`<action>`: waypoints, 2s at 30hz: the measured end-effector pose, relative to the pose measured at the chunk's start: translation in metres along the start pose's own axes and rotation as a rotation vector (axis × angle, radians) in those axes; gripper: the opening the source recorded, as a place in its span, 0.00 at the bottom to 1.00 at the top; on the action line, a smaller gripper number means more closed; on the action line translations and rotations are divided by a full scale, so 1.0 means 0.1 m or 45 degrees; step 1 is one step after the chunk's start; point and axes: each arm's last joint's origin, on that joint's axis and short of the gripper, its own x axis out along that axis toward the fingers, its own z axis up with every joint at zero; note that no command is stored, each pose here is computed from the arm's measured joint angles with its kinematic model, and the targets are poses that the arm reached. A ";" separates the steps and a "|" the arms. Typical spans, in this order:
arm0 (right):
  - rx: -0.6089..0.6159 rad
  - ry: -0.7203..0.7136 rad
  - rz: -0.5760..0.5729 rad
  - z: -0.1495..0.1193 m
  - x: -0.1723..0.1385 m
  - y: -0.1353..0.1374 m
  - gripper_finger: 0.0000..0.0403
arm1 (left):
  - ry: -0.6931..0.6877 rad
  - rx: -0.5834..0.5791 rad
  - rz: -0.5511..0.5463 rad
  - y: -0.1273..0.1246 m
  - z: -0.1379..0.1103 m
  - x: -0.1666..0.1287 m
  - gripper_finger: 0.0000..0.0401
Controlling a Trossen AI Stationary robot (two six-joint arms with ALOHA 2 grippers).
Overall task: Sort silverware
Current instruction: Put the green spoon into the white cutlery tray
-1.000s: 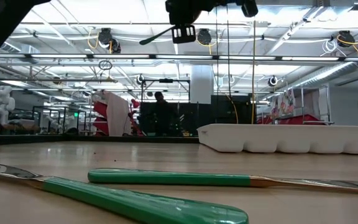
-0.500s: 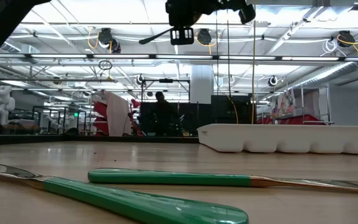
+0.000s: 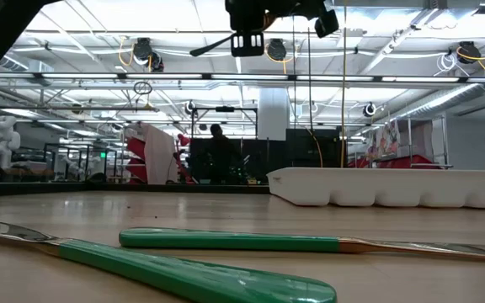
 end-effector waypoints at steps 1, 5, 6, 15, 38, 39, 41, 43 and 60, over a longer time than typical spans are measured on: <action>0.003 -0.001 -0.002 0.01 0.00 -0.01 0.40 | 0.000 -0.001 0.000 0.00 0.00 0.00 0.00; -0.001 0.006 -0.016 0.01 -0.01 -0.02 0.32 | 0.000 -0.018 0.000 0.00 0.00 0.00 0.00; -0.012 0.006 -0.018 0.01 -0.01 -0.02 0.29 | 0.000 -0.022 0.000 0.00 0.00 0.00 0.00; -0.056 -0.016 -0.040 0.01 -0.01 -0.03 0.12 | 0.000 -0.026 0.000 0.00 0.00 0.00 0.00; -0.147 -0.075 -0.053 0.06 0.01 -0.04 0.26 | -0.001 -0.038 -0.003 0.00 0.01 0.00 0.00; -0.146 -0.081 -0.054 0.07 0.01 -0.05 0.27 | -0.003 -0.038 -0.006 0.00 0.01 0.00 0.00; -0.139 -0.092 -0.060 0.10 -0.01 -0.07 0.28 | -0.003 -0.037 -0.006 0.00 0.01 0.00 0.00; -0.133 -0.099 -0.064 0.12 -0.02 -0.08 0.29 | -0.003 -0.037 -0.006 0.00 0.01 0.00 0.00; -0.128 0.007 -0.089 0.15 0.16 -0.18 0.20 | -0.002 -0.029 -0.009 0.00 0.01 0.00 0.00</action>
